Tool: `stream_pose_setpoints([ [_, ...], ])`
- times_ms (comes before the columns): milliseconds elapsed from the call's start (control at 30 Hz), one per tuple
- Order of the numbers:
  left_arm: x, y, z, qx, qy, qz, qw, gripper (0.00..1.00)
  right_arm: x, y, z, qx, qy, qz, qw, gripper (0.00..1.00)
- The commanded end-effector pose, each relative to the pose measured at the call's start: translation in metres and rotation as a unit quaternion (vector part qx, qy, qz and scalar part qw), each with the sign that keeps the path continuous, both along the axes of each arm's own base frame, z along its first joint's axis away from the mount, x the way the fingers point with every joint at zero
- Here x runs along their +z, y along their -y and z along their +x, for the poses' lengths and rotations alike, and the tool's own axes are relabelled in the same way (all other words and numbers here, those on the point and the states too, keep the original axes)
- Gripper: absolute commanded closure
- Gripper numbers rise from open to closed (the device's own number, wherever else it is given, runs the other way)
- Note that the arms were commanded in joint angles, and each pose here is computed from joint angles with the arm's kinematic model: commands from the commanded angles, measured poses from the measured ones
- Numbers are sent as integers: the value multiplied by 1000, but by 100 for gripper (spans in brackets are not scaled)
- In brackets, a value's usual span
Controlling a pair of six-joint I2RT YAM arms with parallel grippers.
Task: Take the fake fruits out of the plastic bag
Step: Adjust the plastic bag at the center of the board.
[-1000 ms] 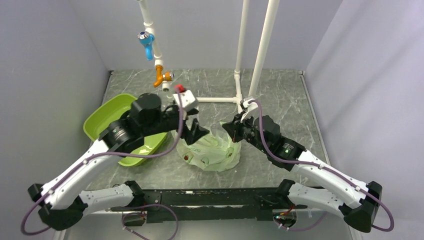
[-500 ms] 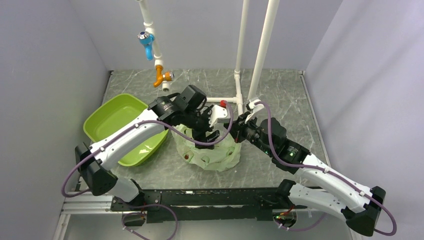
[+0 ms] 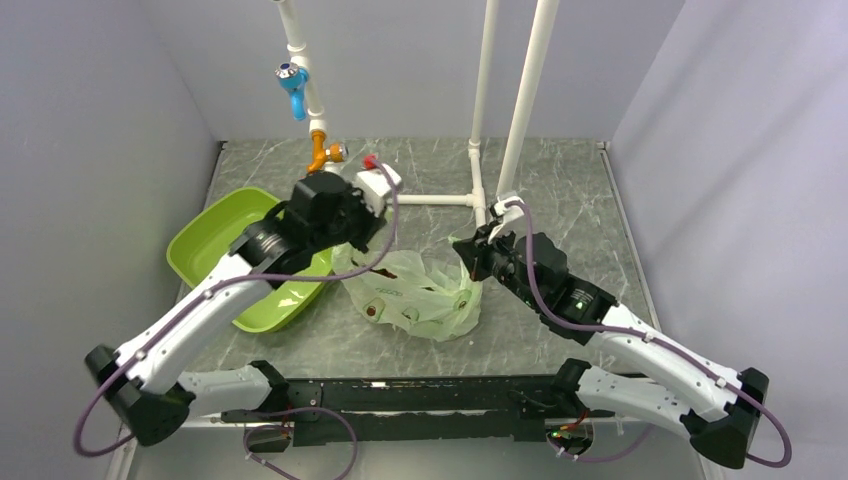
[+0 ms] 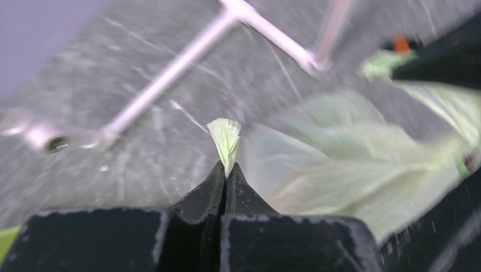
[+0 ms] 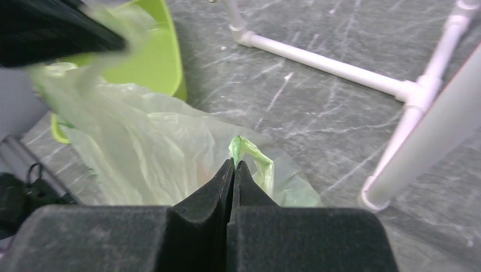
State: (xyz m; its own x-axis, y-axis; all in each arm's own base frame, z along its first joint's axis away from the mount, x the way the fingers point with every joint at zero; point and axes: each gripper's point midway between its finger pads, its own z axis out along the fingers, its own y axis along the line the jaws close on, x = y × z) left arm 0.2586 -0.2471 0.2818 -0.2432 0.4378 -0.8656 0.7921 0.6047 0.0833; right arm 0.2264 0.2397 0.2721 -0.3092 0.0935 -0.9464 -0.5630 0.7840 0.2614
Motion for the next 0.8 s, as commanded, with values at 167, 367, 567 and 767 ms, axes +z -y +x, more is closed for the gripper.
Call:
stream_pose_setpoints([
  [167,122,-102,46,378,158,-299,862,100,106,29,35,-107,110,-3,988,100],
  [367,172,-141,39,423,191,-425,777,100,178,44,47,-131,237,9,962,100],
  [567,198,-142,52,408,186,-431,783,100,216,24,55,-92,301,-4,949,100],
  [767,170,-133,40,377,145,-393,826,100,170,18,44,-53,222,-20,973,94],
])
